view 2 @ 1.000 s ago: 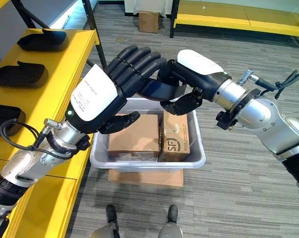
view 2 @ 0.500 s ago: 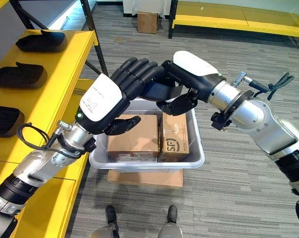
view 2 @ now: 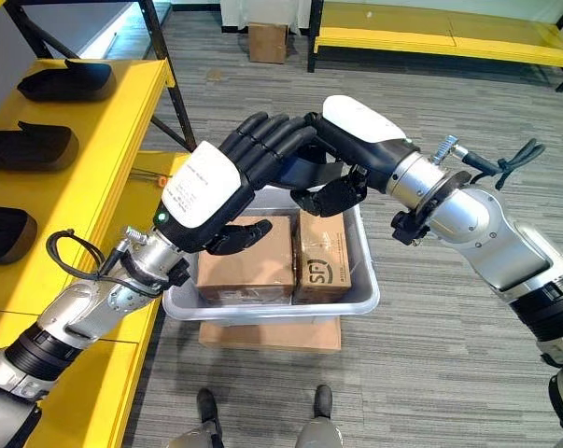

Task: Move parts from the plastic box to the shelf.

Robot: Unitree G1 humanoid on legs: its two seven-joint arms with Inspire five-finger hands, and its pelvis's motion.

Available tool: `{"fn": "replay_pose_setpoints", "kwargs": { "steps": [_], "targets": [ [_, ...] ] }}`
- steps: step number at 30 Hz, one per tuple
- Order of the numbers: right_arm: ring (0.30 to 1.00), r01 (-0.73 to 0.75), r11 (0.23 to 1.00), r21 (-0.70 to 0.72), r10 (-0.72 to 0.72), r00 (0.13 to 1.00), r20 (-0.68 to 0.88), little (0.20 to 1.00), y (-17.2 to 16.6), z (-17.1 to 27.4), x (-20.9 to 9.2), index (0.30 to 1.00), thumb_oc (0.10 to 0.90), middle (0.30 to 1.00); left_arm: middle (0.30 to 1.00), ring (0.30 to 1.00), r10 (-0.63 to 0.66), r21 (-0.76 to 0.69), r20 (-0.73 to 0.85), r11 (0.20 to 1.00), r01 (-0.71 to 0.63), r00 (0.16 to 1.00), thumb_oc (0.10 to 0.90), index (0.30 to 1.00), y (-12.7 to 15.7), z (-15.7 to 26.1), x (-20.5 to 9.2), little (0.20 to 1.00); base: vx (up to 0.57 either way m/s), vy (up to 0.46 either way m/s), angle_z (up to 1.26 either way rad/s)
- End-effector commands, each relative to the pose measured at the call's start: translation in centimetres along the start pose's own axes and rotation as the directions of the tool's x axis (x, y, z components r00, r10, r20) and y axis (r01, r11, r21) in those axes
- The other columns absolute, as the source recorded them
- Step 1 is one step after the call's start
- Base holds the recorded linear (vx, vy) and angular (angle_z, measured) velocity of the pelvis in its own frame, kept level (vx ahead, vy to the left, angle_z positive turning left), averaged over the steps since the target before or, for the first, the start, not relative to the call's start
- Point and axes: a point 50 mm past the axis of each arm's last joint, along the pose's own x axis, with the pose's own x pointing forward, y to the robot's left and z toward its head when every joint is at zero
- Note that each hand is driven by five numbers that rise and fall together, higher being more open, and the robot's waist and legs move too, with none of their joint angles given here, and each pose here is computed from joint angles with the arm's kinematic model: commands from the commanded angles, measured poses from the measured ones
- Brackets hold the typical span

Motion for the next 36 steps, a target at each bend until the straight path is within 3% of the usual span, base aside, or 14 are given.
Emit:
{"fn": "replay_pose_setpoints", "kwargs": {
  "steps": [1,9,10,11,12,13,36],
  "targets": [
    [0.300,0.267,0.963,0.032,-0.265,0.926,0.267,0.300,-4.7,4.8,2.6,0.300,0.400,0.300,1.000,1.000,0.065,-0.008,0.050,0.998,-0.064,0.997,0.900,1.000,0.3,0.3,2.6,1.000,0.00,0.000,0.00],
    [0.300,0.280,0.959,0.051,-0.282,0.913,0.295,0.300,-4.8,5.5,3.4,0.300,0.400,0.300,1.000,1.000,-0.023,0.012,-0.037,1.000,0.024,0.999,0.900,1.000,-2.0,-1.3,2.9,1.000,0.00,0.000,0.00],
    [0.300,0.283,0.958,0.050,-0.285,0.911,0.298,0.300,-4.9,5.6,3.6,0.300,0.400,0.300,0.693,0.693,-0.051,0.027,-0.043,0.998,0.052,0.998,0.680,0.693,-2.4,-1.6,3.0,0.693,0.00,0.000,0.00],
    [0.300,0.283,0.958,0.049,-0.285,0.911,0.298,0.300,-4.9,5.6,3.7,0.300,0.400,0.300,0.627,0.627,-0.051,0.027,-0.043,0.998,0.052,0.998,0.633,0.627,-2.4,-1.6,3.0,0.627,0.00,0.000,0.00],
    [0.300,0.285,0.957,0.049,-0.286,0.910,0.301,0.300,-4.9,5.7,3.7,0.300,0.400,0.300,0.503,0.503,-0.060,0.028,-0.049,0.998,0.062,0.997,0.545,0.503,-2.6,-1.7,3.0,0.503,0.00,0.000,0.00],
    [0.300,0.286,0.957,0.048,-0.287,0.909,0.301,0.300,-5.0,5.7,3.7,0.300,0.400,0.300,0.300,0.300,-0.066,0.031,-0.049,0.997,0.067,0.997,0.400,0.300,-2.7,-1.7,3.0,0.300,0.00,0.000,0.00],
    [0.300,0.338,0.938,0.074,-0.343,0.880,0.328,0.300,-5.7,6.3,4.0,0.300,0.400,0.300,0.300,0.300,-0.131,-0.003,-0.099,0.991,0.131,0.986,0.400,0.300,-4.5,-2.1,1.9,0.300,0.00,0.002,-0.03]
  ]
}}
